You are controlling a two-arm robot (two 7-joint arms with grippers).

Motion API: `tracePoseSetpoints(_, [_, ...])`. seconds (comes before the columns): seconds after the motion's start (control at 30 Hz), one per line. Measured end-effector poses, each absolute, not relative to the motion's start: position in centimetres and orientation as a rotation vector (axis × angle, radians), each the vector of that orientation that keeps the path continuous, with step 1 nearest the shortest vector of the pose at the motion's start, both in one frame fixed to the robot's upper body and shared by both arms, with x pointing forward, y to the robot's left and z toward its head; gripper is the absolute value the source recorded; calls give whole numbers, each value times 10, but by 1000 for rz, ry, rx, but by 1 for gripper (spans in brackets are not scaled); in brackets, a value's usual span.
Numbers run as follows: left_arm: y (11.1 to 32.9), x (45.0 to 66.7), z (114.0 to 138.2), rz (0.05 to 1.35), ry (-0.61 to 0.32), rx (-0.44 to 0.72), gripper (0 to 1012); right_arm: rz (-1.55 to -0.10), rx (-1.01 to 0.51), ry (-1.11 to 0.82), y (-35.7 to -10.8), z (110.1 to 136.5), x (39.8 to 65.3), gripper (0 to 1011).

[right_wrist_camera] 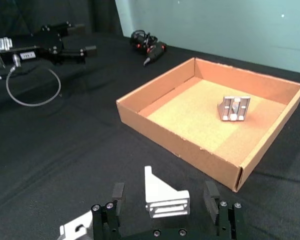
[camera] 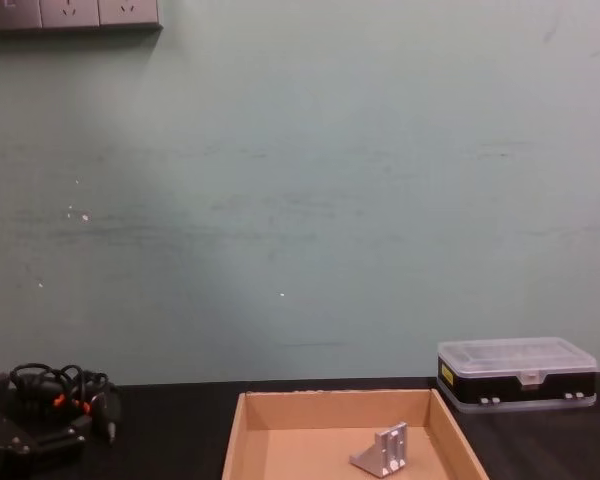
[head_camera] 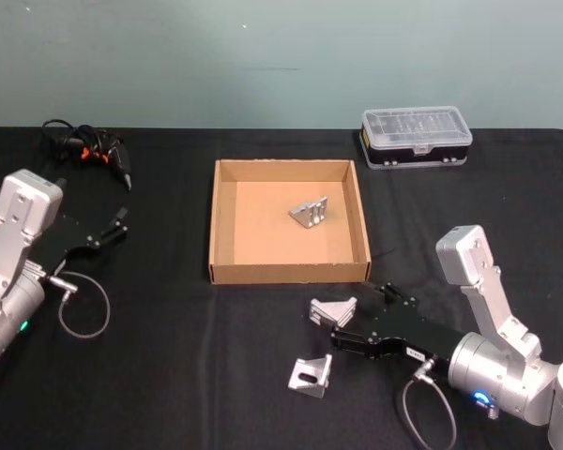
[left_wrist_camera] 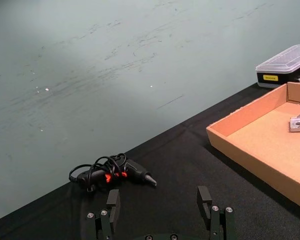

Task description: Use one hand to pick up the angle iron from the table and place it into the box.

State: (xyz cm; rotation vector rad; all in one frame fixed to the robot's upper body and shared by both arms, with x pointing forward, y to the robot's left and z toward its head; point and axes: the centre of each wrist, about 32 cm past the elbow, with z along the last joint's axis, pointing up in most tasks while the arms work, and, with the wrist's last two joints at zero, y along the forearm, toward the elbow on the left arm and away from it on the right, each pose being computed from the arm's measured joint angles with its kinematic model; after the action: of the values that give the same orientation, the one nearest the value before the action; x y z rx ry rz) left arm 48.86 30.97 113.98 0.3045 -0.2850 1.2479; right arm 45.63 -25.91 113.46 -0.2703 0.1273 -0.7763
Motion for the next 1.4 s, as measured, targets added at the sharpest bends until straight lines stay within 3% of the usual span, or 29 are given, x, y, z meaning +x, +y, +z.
tracePoseSetpoints(0.37, [310,489,1140,1248,-285,304,1011,-773,-234,114,-259,1134,455,1000])
tracePoseSetpoints(1.4, [310,489,1140,1248,-285,304,1011,-824,-348,98,-241,1135,454,1000])
